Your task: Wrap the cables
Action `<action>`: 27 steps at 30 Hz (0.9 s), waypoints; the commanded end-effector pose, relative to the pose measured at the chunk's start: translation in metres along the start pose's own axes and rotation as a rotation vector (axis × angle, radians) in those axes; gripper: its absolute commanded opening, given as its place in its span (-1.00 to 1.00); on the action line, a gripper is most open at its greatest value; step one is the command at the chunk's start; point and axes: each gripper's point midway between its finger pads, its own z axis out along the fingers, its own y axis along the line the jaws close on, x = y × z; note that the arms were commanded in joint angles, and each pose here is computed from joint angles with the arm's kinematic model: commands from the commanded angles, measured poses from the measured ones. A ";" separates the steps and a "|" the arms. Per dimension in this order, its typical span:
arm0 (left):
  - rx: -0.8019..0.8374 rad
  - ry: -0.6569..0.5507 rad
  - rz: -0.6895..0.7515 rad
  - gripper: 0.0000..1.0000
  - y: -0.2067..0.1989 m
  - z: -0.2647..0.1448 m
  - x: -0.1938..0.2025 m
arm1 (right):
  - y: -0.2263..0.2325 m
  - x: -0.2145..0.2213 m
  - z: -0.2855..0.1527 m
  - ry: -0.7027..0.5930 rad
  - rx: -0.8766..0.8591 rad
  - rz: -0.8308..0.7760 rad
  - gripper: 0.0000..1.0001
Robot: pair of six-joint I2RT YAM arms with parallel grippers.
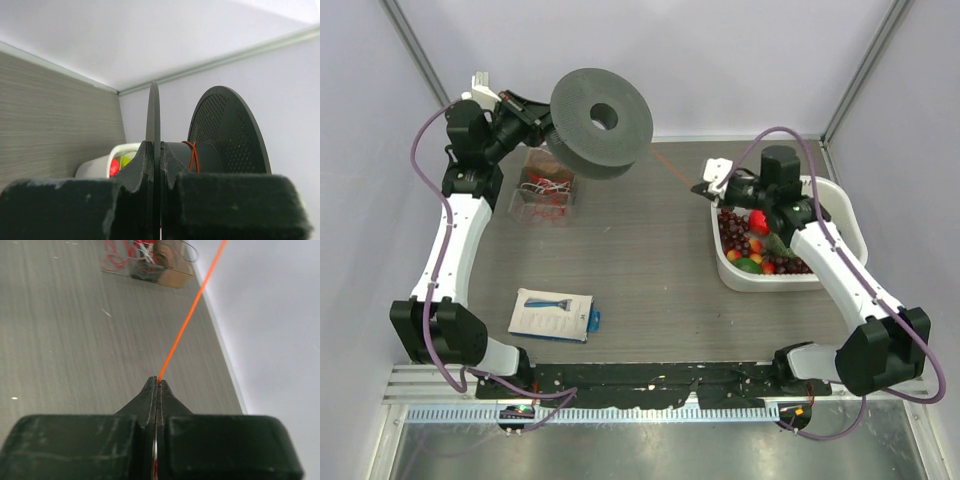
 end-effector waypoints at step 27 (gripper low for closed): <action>-0.507 -0.258 0.506 -1.00 0.013 0.019 0.015 | 0.139 -0.159 0.065 0.024 -0.212 -0.420 -0.99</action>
